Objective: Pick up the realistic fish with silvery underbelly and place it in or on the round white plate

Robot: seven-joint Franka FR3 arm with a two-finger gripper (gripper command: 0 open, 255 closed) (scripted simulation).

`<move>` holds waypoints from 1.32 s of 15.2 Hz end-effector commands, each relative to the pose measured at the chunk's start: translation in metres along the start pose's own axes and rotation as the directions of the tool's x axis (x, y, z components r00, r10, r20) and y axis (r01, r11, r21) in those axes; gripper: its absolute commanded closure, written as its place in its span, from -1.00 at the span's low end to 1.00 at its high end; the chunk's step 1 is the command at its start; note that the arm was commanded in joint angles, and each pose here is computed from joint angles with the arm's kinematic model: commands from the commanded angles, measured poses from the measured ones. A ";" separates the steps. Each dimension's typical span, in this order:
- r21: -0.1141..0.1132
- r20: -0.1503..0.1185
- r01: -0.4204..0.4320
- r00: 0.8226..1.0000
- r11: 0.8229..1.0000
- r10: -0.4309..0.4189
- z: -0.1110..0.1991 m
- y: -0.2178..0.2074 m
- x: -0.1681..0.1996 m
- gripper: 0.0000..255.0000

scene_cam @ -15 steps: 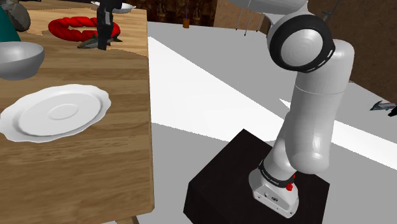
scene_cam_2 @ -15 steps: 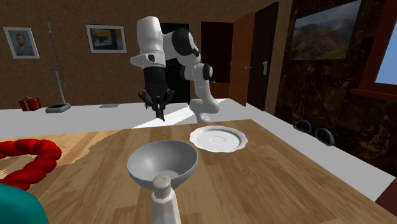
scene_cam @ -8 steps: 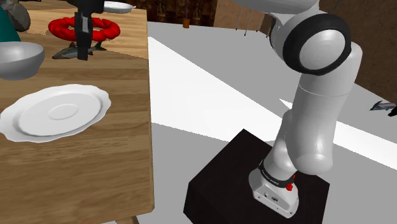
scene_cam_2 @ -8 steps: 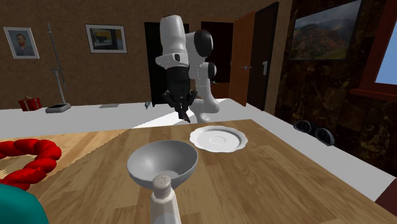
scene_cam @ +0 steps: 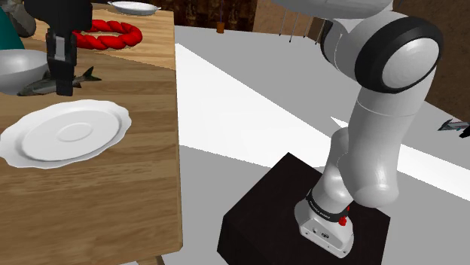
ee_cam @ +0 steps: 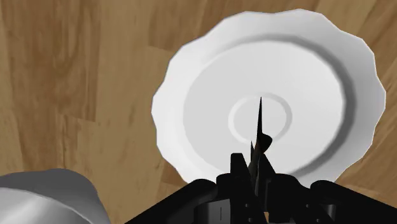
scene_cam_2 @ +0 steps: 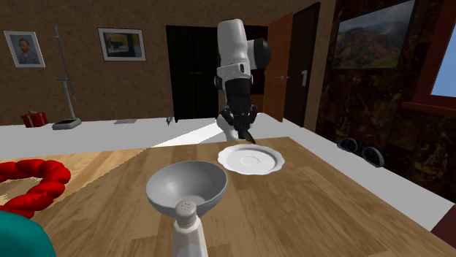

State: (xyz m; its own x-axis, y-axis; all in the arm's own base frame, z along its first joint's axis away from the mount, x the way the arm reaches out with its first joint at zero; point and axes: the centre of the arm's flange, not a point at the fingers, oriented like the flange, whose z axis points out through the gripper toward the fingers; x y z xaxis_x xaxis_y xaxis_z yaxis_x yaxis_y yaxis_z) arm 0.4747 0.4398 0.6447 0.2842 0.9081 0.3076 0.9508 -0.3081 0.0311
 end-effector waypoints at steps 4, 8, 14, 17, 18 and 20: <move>0.000 -0.001 -0.001 1.000 1.000 0.001 0.020 -0.020 0.008 1.00; 0.000 -0.001 -0.001 1.000 1.000 0.001 0.040 -0.020 0.002 1.00; 0.000 -0.001 -0.001 1.000 1.000 0.001 0.063 -0.021 -0.006 1.00; 0.000 -0.001 -0.001 1.000 1.000 0.001 0.063 -0.021 -0.006 1.00; 0.000 -0.001 -0.001 1.000 1.000 0.001 0.063 -0.021 -0.006 1.00; 0.000 0.000 -0.001 1.000 1.000 0.001 0.063 -0.021 -0.006 1.00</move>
State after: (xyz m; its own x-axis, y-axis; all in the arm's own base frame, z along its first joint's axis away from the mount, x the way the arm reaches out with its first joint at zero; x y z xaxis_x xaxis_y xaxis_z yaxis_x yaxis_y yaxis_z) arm 0.4607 0.4589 0.5823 0.2853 0.9076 0.3081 0.9504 -0.3094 0.0310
